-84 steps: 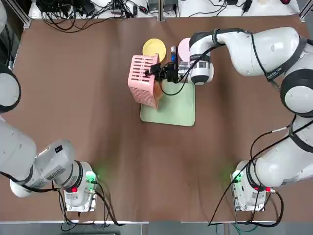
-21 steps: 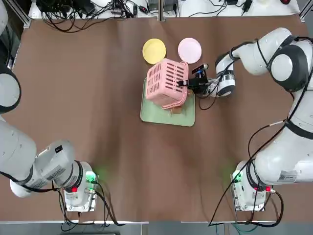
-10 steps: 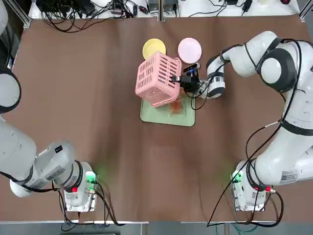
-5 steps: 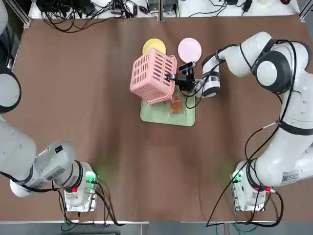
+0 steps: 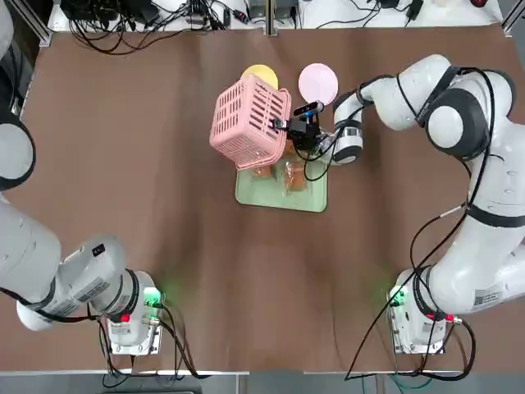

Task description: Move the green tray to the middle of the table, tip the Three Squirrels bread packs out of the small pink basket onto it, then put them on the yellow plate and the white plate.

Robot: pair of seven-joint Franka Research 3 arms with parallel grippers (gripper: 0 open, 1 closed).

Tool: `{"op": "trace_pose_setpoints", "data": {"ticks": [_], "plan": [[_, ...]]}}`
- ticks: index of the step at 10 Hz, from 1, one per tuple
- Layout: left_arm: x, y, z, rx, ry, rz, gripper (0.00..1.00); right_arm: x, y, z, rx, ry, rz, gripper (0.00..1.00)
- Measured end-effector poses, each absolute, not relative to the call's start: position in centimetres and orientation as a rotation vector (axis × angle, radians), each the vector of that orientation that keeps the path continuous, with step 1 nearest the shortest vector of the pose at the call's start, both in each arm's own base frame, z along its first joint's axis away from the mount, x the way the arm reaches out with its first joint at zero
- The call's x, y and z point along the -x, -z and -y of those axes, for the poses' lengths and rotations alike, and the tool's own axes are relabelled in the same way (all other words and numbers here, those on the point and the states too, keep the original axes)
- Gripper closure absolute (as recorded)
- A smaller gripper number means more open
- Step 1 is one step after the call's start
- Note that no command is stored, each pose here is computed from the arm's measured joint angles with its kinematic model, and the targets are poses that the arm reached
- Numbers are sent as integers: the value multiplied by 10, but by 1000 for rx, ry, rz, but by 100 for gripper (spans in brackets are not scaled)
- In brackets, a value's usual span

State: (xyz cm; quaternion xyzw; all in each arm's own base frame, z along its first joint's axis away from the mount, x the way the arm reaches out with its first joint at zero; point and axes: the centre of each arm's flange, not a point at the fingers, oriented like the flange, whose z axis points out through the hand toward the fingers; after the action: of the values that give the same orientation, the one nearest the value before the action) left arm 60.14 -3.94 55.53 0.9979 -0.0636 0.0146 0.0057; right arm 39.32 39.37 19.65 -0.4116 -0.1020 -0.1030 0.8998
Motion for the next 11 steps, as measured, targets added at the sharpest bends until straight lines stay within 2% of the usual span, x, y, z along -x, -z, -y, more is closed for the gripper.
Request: {"op": "trace_pose_setpoints", "data": {"ticks": [3, 5, 11], "plan": [[-601, -555, 51, -3129, -46, 233, 0, -399, -199, -392, 854, 198, 195, 93], [-601, -556, 49, -3129, -52, 223, 0, -418, -214, -385, 868, 189, 186, 93], [-614, -510, 32, -3090, 59, 204, 0, -485, -320, -332, 1075, 152, 161, 93]]}}
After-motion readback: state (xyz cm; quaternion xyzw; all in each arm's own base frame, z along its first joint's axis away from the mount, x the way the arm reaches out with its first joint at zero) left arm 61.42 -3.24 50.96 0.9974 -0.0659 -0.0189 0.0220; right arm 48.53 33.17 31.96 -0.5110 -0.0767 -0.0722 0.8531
